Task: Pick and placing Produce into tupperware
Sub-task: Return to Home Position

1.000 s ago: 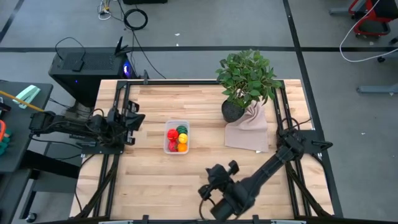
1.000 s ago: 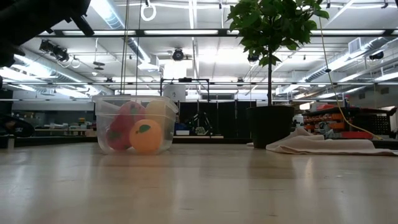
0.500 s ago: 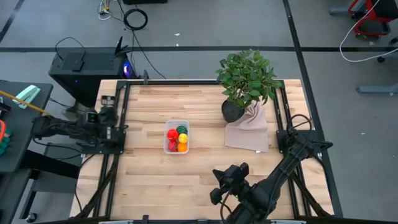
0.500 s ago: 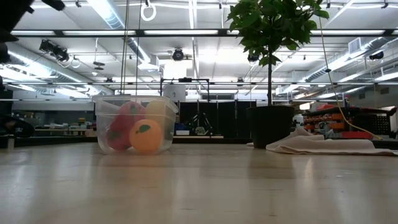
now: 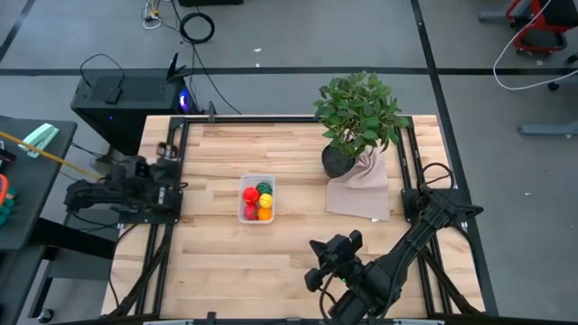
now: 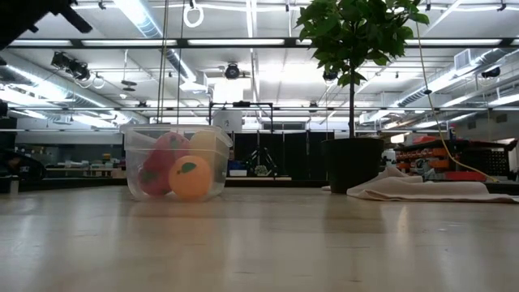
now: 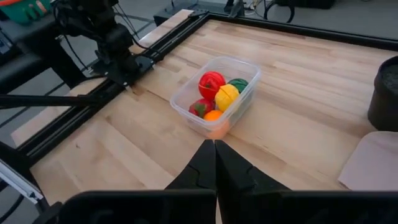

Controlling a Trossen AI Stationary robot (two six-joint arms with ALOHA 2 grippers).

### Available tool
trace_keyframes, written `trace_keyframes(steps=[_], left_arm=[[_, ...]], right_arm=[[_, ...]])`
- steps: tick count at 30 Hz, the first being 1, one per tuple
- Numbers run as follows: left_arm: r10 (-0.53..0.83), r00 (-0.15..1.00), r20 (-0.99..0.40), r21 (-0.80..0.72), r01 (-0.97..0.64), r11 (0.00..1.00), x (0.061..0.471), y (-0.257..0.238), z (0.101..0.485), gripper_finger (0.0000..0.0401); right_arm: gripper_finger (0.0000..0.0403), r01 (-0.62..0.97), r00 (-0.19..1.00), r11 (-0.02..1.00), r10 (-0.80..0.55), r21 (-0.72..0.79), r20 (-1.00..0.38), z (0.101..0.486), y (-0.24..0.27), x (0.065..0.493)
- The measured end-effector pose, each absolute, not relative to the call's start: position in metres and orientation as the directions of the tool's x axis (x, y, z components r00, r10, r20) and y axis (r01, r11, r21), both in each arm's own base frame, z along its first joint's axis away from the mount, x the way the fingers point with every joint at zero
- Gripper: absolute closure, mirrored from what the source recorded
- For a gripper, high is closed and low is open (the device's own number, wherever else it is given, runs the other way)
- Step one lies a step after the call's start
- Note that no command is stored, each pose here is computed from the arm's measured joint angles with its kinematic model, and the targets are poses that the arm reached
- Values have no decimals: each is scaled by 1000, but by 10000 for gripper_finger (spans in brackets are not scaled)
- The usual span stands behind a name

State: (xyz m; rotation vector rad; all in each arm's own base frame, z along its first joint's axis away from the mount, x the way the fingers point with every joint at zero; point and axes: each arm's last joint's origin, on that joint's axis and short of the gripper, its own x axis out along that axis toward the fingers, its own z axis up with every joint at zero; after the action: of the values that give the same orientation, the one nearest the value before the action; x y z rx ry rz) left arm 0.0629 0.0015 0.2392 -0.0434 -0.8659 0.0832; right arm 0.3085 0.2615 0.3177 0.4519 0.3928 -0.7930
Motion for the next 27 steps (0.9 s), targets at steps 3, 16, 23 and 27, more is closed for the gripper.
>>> trace_keyframes(steps=[3, 16, 23, 27], left_arm=[[49, 701, 711, -63, -6, 998, 68, 0, 237, 396], [87, 972, 218, -97, -67, 993, 84, 1, 220, 397], [121, 956, 268, -109, -94, 990, 91, 2, 201, 397], [122, 946, 299, -109, -93, 990, 93, 2, 195, 398]], right_arm=[[403, 749, 641, 617, -584, 241, -497, 318, 262, 308], [403, 755, 636, 607, -589, 248, -498, 318, 260, 309], [403, 766, 624, 595, -597, 244, -505, 317, 255, 314], [403, 768, 622, 593, -596, 244, -508, 317, 254, 315]])
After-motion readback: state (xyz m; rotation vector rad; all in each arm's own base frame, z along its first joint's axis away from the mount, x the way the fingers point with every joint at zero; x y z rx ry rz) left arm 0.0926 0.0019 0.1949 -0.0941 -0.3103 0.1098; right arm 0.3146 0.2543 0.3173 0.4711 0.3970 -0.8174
